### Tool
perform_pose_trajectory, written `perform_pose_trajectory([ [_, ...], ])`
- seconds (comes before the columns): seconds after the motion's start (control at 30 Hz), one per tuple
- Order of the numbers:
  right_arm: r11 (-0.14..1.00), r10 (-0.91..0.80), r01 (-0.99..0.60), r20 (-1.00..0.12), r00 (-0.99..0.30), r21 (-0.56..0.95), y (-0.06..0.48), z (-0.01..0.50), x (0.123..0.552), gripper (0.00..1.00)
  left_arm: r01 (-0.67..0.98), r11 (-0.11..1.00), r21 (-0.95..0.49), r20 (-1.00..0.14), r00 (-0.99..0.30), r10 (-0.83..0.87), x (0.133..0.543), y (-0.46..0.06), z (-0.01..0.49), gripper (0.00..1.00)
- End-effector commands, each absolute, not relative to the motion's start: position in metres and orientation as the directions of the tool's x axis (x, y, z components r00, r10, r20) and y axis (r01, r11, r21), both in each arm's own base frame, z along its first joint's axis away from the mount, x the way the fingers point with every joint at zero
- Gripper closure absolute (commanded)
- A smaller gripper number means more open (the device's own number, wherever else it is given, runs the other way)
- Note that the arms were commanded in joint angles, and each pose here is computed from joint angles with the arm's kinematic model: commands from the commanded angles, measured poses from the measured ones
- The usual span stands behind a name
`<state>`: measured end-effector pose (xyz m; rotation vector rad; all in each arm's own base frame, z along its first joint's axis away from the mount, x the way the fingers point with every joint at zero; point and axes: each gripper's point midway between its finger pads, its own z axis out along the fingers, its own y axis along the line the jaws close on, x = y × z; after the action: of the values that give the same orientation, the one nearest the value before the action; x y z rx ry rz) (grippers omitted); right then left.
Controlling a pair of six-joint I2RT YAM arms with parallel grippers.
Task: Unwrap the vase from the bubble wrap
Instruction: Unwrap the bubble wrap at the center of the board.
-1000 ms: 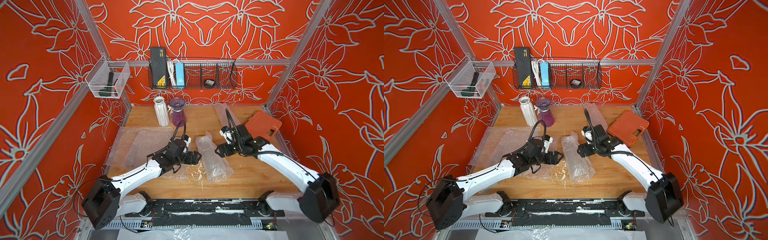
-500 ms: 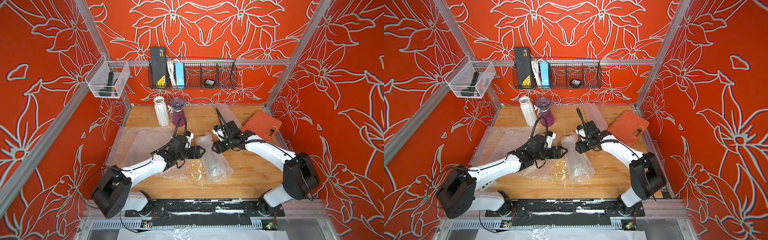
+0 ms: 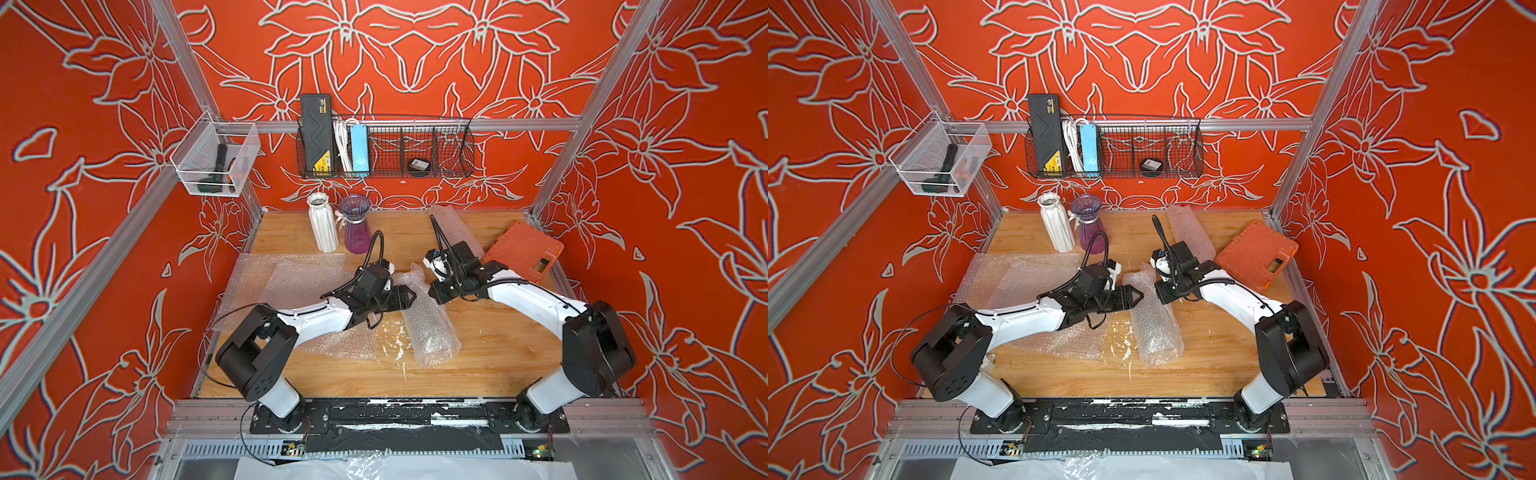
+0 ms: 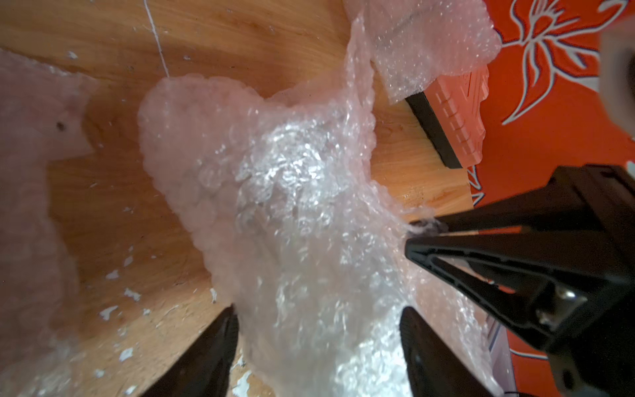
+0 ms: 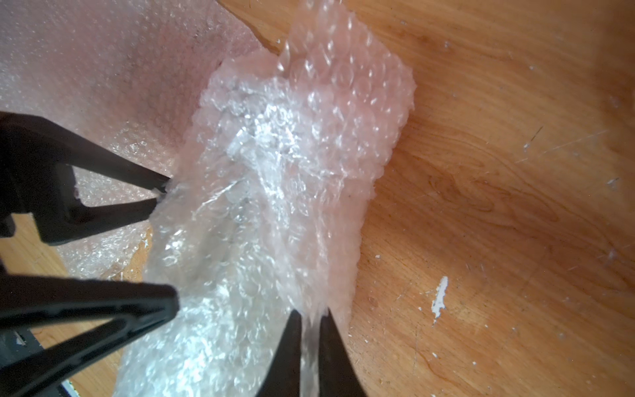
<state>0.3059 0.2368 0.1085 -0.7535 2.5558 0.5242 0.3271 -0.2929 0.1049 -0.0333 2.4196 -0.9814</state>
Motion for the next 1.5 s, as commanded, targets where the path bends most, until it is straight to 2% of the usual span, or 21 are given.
perform_pose_trajectory([
  [0.0, 0.773, -0.423, -0.592, -0.511, -0.748, 0.227, 0.236, 0.113, 0.301, 0.98, 0.166, 0.751, -0.639, -0.478, -0.851, -0.219, 0.337, -0.296, 0.104, 0.33],
  [0.03, 0.773, -0.419, -0.593, -0.518, -0.745, 0.227, 0.235, 0.114, 0.299, 1.0, 0.161, 0.752, -0.639, -0.478, -0.849, -0.224, 0.338, -0.296, 0.102, 0.37],
  [0.1, 0.769, -0.408, -0.597, -0.544, -0.734, 0.229, 0.234, 0.118, 0.297, 1.0, 0.156, 0.752, -0.64, -0.473, -0.852, -0.225, 0.336, -0.295, 0.098, 0.54],
  [0.23, 0.789, -0.375, -0.577, -0.581, -0.723, 0.208, 0.224, 0.124, 0.293, 1.0, 0.153, 0.755, -0.637, -0.469, -0.855, -0.223, 0.332, -0.293, 0.093, 0.78],
  [0.4, 0.837, -0.347, -0.521, -0.578, -0.739, 0.163, 0.203, 0.119, 0.29, 1.0, 0.152, 0.785, -0.6, -0.49, -0.846, -0.211, 0.329, -0.282, 0.088, 0.98],
  [0.5, 0.879, -0.286, -0.45, -0.578, -0.764, 0.159, 0.183, 0.114, 0.292, 1.0, 0.155, 0.809, -0.568, -0.509, -0.837, -0.198, 0.327, -0.274, 0.087, 1.0],
  [0.7, 0.912, -0.1, -0.307, -0.576, -0.811, 0.273, 0.15, 0.104, 0.293, 1.0, 0.143, 0.838, -0.527, -0.537, -0.82, -0.198, 0.324, -0.257, 0.084, 1.0],
  [0.87, 0.924, -0.067, -0.275, -0.594, -0.802, 0.266, 0.139, 0.111, 0.289, 1.0, 0.156, 0.847, -0.508, -0.557, -0.81, -0.185, 0.322, -0.252, 0.088, 1.0],
  [0.93, 0.927, -0.06, -0.264, -0.589, -0.806, 0.267, 0.136, 0.109, 0.286, 0.92, 0.161, 0.854, -0.495, -0.568, -0.804, -0.178, 0.323, -0.249, 0.091, 0.89],
  [1.03, 0.93, -0.058, -0.26, -0.593, -0.803, 0.261, 0.131, 0.113, 0.28, 0.76, 0.138, 0.873, -0.468, -0.578, -0.795, -0.184, 0.328, -0.235, 0.101, 0.67],
  [1.17, 0.938, -0.062, -0.264, -0.641, -0.765, 0.224, 0.122, 0.137, 0.274, 0.51, 0.185, 0.894, -0.407, -0.675, -0.721, -0.158, 0.333, -0.23, 0.156, 0.33],
  [1.2, 0.94, -0.071, -0.268, -0.651, -0.756, 0.209, 0.119, 0.145, 0.272, 0.43, 0.211, 0.897, -0.389, -0.704, -0.696, -0.141, 0.331, -0.232, 0.174, 0.28],
  [1.3, 0.942, -0.099, -0.285, -0.669, -0.737, 0.175, 0.115, 0.165, 0.267, 0.3, 0.308, 0.876, -0.372, -0.739, -0.669, -0.078, 0.312, -0.253, 0.21, 0.23],
  [1.47, 0.913, -0.121, -0.339, -0.644, -0.756, 0.227, 0.128, 0.168, 0.262, 0.24, 0.461, 0.768, -0.445, -0.713, -0.701, 0.009, 0.254, -0.315, 0.226, 0.22],
])
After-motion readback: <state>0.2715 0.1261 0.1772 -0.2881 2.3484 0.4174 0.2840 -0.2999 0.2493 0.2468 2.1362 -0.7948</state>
